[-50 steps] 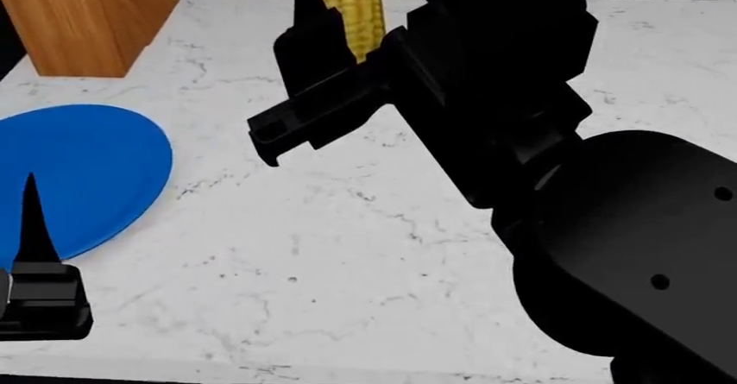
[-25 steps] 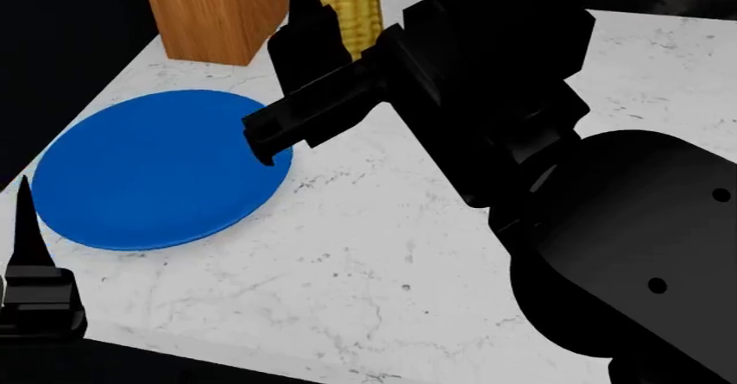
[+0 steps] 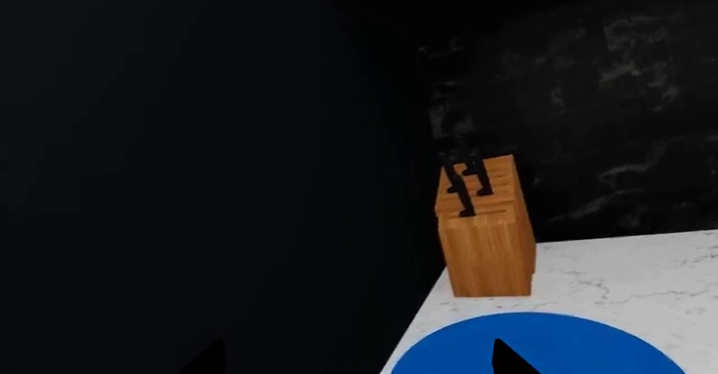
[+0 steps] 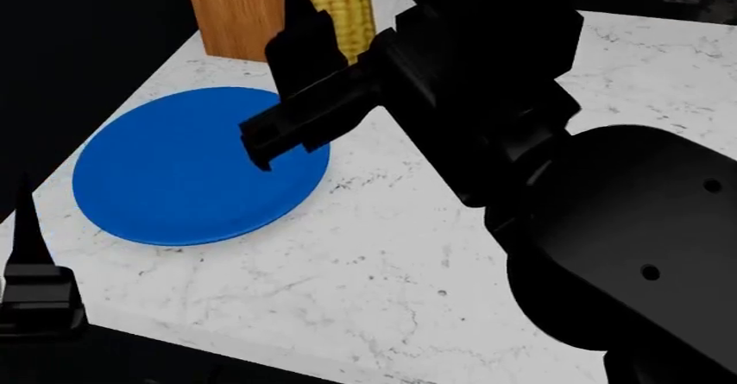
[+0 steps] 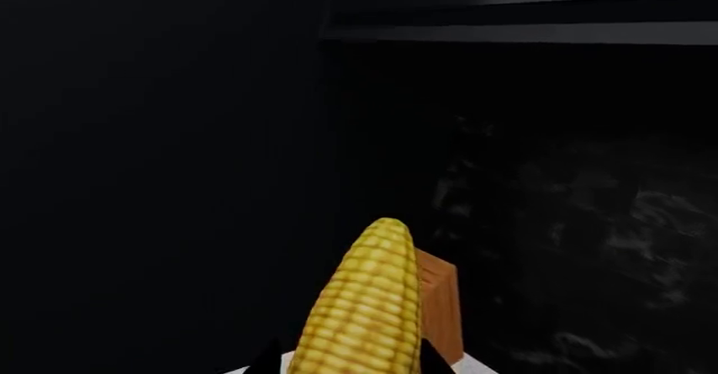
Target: Pick the corn from the top rack in the oven and place it on the plate on the counter.
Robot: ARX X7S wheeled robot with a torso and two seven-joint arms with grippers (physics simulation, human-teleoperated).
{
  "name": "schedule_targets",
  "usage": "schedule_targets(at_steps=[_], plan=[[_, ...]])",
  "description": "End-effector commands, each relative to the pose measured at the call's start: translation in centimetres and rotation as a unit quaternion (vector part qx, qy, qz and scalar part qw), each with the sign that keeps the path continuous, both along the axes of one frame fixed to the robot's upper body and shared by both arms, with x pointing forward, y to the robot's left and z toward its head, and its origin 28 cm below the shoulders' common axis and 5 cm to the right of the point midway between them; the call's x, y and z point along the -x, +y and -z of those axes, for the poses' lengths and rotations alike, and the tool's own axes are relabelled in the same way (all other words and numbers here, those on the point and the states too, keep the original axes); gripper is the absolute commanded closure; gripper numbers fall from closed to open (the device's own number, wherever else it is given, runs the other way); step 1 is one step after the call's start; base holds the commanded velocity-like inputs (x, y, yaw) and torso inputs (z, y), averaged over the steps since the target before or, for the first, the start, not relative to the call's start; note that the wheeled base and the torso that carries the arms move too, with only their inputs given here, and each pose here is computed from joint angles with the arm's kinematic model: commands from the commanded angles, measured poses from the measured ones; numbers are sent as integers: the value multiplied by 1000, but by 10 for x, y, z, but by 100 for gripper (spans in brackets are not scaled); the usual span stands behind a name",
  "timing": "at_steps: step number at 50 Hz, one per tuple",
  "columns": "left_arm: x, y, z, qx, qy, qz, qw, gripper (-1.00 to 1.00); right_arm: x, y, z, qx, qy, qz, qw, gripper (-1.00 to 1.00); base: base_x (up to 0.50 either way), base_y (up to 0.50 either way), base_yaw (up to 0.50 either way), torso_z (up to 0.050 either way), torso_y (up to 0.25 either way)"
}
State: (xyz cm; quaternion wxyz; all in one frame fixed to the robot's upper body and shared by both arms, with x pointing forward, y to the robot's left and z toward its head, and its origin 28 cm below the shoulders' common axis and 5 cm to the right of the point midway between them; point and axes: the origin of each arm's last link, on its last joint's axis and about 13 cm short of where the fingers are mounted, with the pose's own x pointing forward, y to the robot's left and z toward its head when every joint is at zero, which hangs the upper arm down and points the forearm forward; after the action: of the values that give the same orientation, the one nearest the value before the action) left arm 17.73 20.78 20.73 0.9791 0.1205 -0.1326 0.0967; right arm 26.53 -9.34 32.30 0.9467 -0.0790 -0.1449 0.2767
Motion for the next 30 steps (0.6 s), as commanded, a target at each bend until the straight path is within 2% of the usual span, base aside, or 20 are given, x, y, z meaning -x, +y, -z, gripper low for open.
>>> schedule_targets(at_steps=[1, 5, 6, 9, 11, 30], plan=[[0, 0, -1, 10, -3, 5, 1000, -100, -1, 0, -2, -12, -11, 7, 1000, 100, 0, 0, 0, 0, 0], [0, 0, -1, 10, -3, 5, 1000, -100, -1, 0, -2, -12, -11, 7, 1000, 100, 0, 0, 0, 0, 0], [-7, 0, 2, 9, -3, 3, 1000, -100, -1, 0, -2, -13, -12, 7, 1000, 100, 0, 0, 0, 0, 0], [-7, -1, 2, 8, -1, 3, 1000, -100, -1, 0, -4, -31, -5, -1, 1000, 100, 0, 0, 0, 0, 0], [-7, 0, 2, 7, -1, 3, 1000, -100, -1, 0, -4, -23, -8, 5, 1000, 100, -48, 211, 0, 0, 0], [-8, -2, 0, 7, -2, 0, 1000, -100, 2, 0, -11, -15, -17, 9, 1000, 100, 0, 0, 500, 0, 0]])
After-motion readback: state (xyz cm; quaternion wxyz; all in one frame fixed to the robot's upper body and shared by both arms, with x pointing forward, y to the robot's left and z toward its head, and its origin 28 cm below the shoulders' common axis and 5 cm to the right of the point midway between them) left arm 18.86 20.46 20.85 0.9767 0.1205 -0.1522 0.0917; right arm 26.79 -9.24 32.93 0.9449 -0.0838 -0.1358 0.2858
